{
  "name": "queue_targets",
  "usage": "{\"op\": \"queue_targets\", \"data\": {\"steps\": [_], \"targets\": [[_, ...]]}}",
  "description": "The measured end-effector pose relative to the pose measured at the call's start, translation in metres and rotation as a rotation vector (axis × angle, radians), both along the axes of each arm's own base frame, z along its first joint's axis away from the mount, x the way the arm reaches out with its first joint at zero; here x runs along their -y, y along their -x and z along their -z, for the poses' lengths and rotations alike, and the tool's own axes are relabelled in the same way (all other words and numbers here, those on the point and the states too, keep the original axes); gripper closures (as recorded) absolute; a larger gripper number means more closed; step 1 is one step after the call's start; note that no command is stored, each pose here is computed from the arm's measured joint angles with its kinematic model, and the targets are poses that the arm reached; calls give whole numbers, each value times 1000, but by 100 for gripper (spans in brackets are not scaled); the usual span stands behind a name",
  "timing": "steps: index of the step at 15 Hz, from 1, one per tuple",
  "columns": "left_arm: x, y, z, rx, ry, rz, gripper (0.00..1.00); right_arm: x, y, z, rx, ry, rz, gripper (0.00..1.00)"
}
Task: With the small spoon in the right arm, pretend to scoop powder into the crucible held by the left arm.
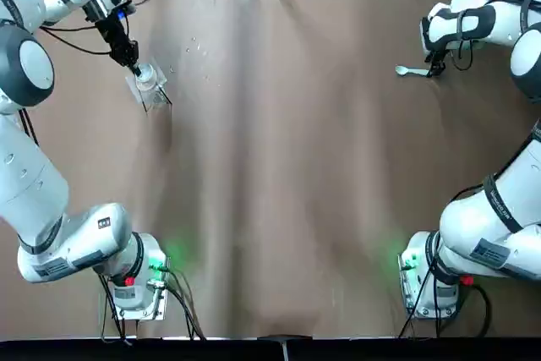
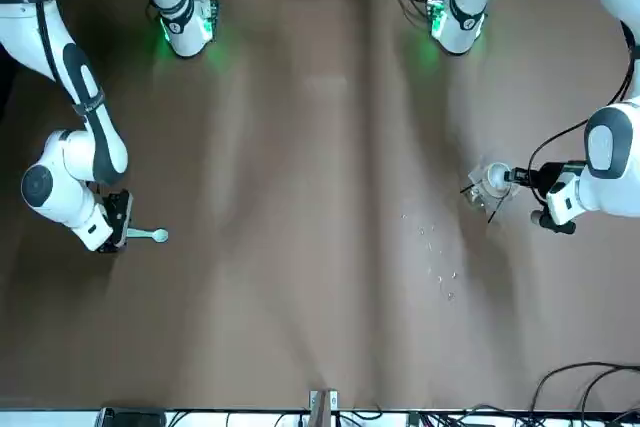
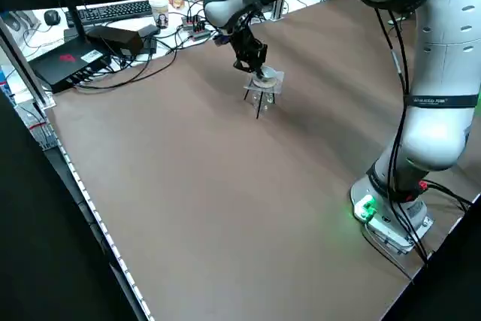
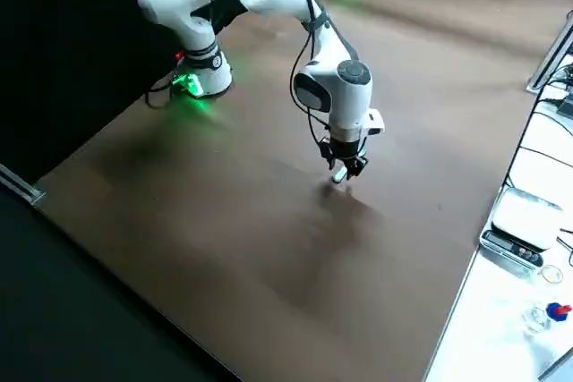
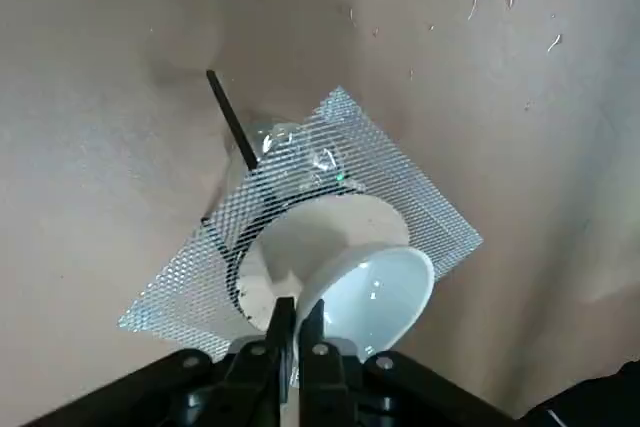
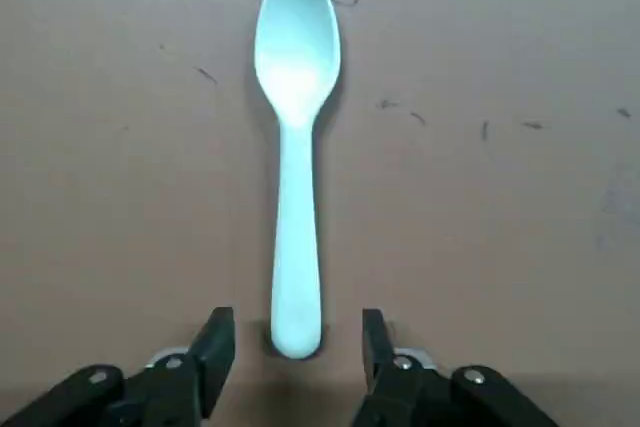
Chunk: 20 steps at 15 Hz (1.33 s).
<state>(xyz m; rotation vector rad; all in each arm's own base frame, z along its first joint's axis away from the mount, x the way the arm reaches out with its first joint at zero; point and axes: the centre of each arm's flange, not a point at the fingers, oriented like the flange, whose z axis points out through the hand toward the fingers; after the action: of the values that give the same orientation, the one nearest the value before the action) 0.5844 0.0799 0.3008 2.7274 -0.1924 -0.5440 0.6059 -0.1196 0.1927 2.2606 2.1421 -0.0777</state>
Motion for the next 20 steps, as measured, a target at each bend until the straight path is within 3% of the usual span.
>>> {"op": "queue_targets", "data": {"steps": [4, 7, 14, 18, 20], "targets": [[-1, -4, -8, 12, 12, -28, 94, -3, 1, 8, -9, -6, -8, 42], [18, -10, -32, 26, 98, -124, 94, -6, 1, 11, -6, -9, -15, 43], [146, -14, -65, -36, 160, -167, 94, -9, 0, 19, 8, -14, -22, 46], [220, -15, -74, -47, 136, -172, 94, -9, -3, 16, 23, -12, -23, 67], [252, -16, -76, -33, 133, -192, 94, -8, -3, 16, 24, -12, -22, 71]]}}
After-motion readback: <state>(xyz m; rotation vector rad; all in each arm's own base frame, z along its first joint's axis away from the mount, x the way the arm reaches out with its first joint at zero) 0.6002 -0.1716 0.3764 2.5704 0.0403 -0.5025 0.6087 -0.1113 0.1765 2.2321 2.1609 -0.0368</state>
